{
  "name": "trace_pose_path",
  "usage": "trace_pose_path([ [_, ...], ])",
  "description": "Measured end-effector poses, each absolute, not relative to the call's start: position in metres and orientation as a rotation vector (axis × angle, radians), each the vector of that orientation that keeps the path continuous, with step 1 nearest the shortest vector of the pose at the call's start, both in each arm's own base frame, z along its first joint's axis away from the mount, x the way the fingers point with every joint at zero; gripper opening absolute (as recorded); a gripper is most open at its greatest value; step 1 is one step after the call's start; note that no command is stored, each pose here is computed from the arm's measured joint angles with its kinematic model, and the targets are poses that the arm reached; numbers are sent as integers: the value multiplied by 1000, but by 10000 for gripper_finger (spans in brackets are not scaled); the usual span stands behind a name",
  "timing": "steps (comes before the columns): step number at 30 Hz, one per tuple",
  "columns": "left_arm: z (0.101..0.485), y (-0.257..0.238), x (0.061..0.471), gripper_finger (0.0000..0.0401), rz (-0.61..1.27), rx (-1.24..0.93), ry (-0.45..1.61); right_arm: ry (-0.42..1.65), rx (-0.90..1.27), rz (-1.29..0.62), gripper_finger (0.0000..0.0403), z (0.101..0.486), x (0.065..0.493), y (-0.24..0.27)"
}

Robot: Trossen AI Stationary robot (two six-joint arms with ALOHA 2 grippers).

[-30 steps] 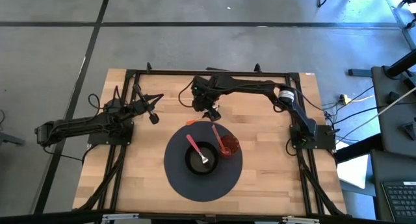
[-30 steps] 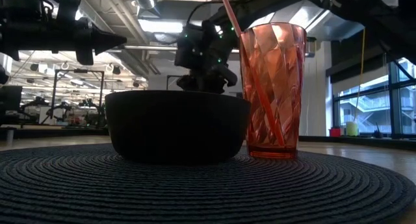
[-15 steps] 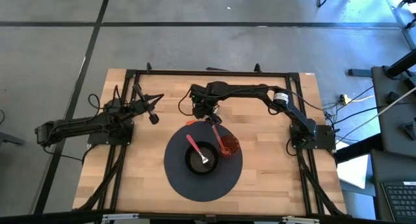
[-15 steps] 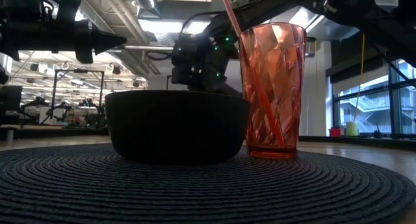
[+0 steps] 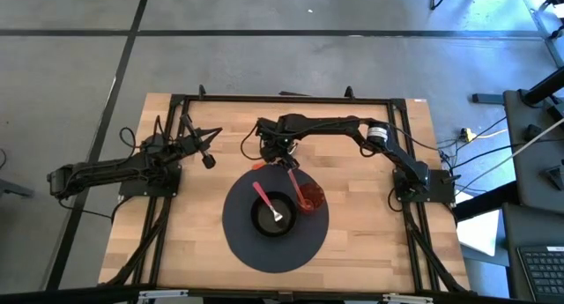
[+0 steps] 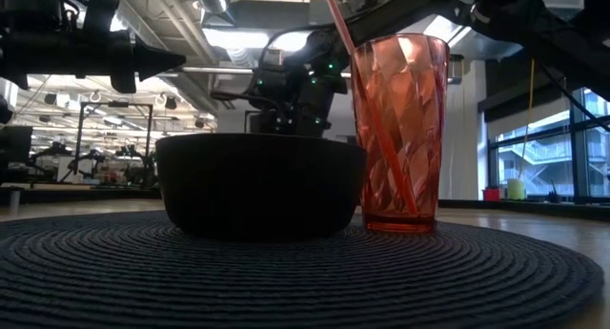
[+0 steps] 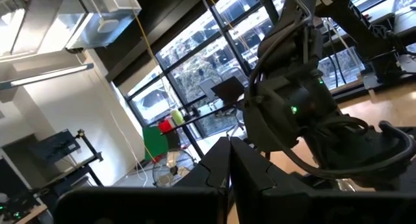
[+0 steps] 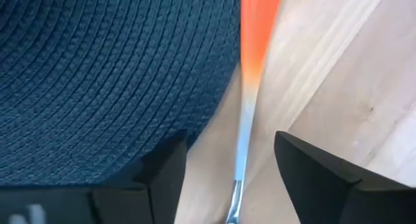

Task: Pick & Place Utensil
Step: Put the orange spoon into the black bowl

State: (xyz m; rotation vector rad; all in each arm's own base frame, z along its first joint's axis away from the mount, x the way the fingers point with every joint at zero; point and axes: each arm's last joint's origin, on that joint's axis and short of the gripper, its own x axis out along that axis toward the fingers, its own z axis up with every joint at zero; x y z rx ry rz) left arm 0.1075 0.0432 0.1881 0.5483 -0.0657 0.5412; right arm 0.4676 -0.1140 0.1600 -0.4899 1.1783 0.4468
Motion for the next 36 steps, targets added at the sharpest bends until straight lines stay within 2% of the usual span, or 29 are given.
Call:
trace_pose_path([
  [12, 188, 43, 108, 4, 541, 546, -66, 1205, -469, 465, 98, 159, 464, -114],
  [22, 188, 43, 108, 4, 541, 544, -68, 1205, -472, 464, 14, 159, 464, -114],
  [36, 189, 43, 107, 4, 542, 544, -73, 1190, -478, 433, 7, 171, 469, -116],
])
